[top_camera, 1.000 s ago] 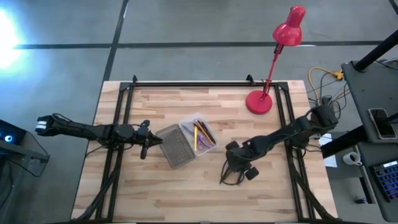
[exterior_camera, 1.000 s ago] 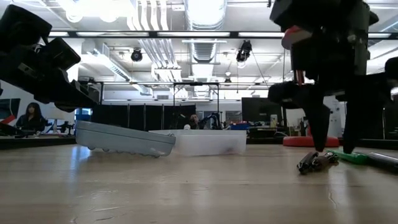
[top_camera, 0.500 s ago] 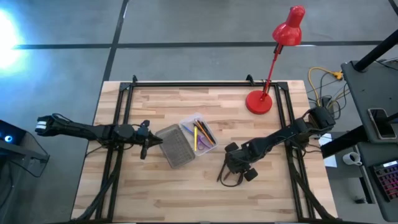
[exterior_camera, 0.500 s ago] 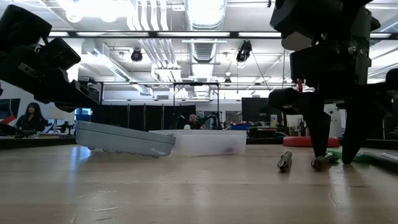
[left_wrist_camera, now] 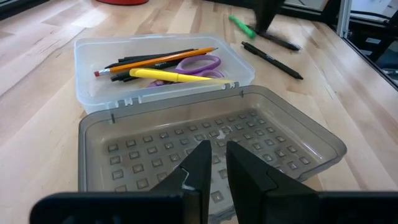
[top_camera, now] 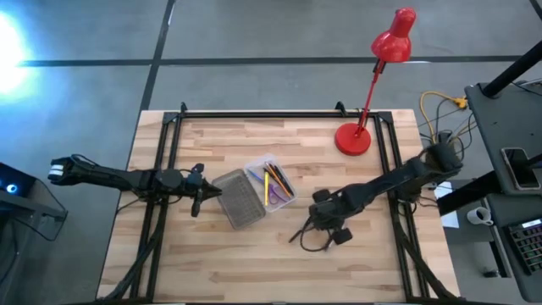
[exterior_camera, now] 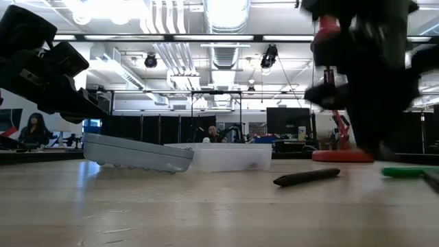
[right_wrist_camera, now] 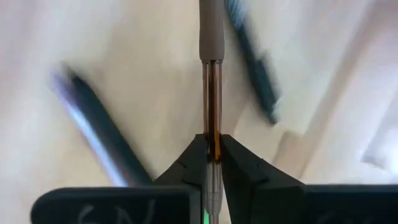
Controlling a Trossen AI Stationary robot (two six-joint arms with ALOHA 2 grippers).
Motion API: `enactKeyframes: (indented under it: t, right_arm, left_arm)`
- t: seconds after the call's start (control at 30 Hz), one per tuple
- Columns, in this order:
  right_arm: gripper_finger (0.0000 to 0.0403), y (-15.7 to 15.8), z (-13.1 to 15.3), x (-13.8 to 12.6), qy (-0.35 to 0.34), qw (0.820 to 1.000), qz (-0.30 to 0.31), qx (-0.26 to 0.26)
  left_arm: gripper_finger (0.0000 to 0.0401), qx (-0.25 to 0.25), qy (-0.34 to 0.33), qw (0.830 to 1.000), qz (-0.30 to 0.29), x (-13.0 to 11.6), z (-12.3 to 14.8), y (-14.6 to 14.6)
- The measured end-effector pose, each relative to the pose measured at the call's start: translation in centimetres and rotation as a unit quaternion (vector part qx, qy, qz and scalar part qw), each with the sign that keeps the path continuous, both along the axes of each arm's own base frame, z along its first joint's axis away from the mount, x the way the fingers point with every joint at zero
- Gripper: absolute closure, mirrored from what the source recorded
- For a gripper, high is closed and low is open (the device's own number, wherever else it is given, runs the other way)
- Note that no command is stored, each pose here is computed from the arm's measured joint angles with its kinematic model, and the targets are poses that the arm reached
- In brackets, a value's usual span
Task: Pick & place school supplies into a supply box
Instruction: Put the brown pen into the gray supply box
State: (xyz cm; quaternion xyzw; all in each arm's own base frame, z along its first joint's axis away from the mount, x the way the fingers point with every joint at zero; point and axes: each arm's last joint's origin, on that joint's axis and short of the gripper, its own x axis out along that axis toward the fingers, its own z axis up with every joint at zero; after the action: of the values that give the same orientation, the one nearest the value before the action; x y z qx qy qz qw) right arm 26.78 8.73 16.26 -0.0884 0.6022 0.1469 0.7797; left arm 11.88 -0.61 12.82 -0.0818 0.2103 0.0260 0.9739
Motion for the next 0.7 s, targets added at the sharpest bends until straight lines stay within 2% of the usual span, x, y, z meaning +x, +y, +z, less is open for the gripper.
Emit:
enactKeyframes:
  t: [0.1, 0.17, 0.23, 0.3, 0.4, 0.47, 0.53, 0.63, 0.7]
  right_arm:
    - [0.0381, -1.2, 2.7, -0.1, -0.056, 0.993, -0.091, 0.045]
    - [0.0381, -2.9, 3.7, 0.3, -0.087, 0.975, -0.188, 0.08]
    - [0.0381, -5.1, 4.1, 0.9, -0.119, 0.939, -0.299, 0.125]
    - [0.0381, -7.5, 4.2, 1.7, -0.153, 0.889, -0.392, 0.184]
    - [0.0381, -10.5, 3.9, 3.0, -0.188, 0.832, -0.459, 0.249]
    - [0.0381, -11.7, 3.0, 3.9, -0.181, 0.805, -0.492, 0.278]
    - [0.0381, -12.2, 2.0, 5.3, -0.167, 0.793, -0.5, 0.305]
    - [0.0379, -12.3, 0.7, 7.5, -0.155, 0.794, -0.495, 0.317]
    - [0.0374, -12.3, 0.6, 9.2, -0.17, 0.794, -0.495, 0.309]
  left_arm:
    - [0.0367, 0.0, 0.0, 1.0, 0.0, 0.0, 0.0, 0.0]
    - [0.0367, 0.0, 0.0, 1.0, 0.0, 0.0, 0.0, 0.0]
    - [0.0367, 0.0, 0.0, 1.0, 0.0, 0.0, 0.0, 0.0]
    - [0.0367, 0.0, 0.0, 1.0, 0.0, 0.0, 0.0, 0.0]
    - [0.0367, 0.0, 0.0, 1.0, 0.0, 0.0, 0.0, 0.0]
    - [0.0367, 0.0, 0.0, 1.0, 0.0, 0.0, 0.0, 0.0]
    - [0.0367, 0.0, 0.0, 1.0, 0.0, 0.0, 0.0, 0.0]
    - [0.0367, 0.0, 0.0, 1.0, 0.0, 0.0, 0.0, 0.0]
    - [0.0367, 0.0, 0.0, 1.0, 0.0, 0.0, 0.0, 0.0]
